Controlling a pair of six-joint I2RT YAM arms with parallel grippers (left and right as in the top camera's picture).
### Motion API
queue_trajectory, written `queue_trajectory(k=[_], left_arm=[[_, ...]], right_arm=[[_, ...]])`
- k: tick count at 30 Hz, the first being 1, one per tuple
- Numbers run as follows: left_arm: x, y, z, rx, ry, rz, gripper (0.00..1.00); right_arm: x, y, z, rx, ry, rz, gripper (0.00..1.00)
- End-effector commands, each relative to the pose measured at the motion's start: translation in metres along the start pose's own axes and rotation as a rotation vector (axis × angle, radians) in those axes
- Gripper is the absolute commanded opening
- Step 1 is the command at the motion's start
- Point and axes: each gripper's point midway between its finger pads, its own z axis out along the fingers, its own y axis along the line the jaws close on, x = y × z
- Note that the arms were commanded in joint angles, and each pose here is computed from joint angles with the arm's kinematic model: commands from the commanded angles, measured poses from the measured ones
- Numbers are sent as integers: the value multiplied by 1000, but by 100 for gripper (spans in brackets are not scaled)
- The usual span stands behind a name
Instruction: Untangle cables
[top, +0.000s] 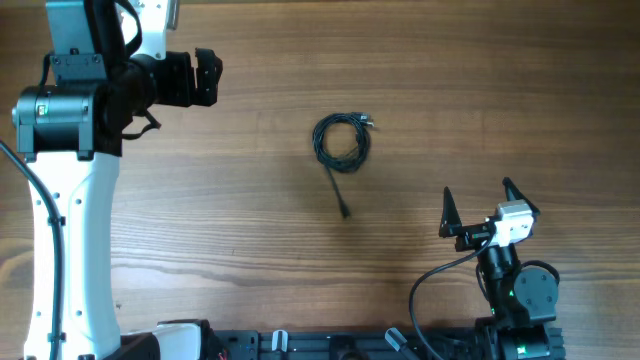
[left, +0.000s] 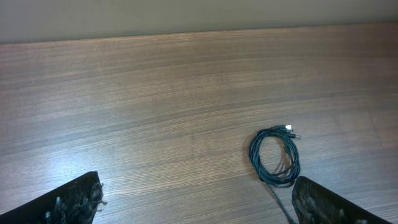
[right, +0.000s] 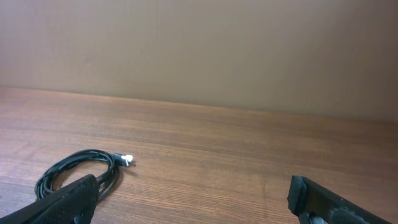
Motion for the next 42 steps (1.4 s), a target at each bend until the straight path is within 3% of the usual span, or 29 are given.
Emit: queue_trajectory(k=[1,18,23,30,42], left_arm=[[-10,-10,-12,36,-42,31,100],[-13,-14,-13,58,-55,35,100],[-13,-13,-13,56,-56,35,100],[-9,-13,-13,57,-41,31,100],[-7,-14,-12,58,-31,29,100]], right_arm=[[-3,0,-1,0,-13,-12,100],[-8,5,-1,-34,-20,316,100],[-14,20,-3,-123,-20,299,100],[-52,22,-11,-154,-90,290,100],[-107,-11,-58,52,2,266,100]])
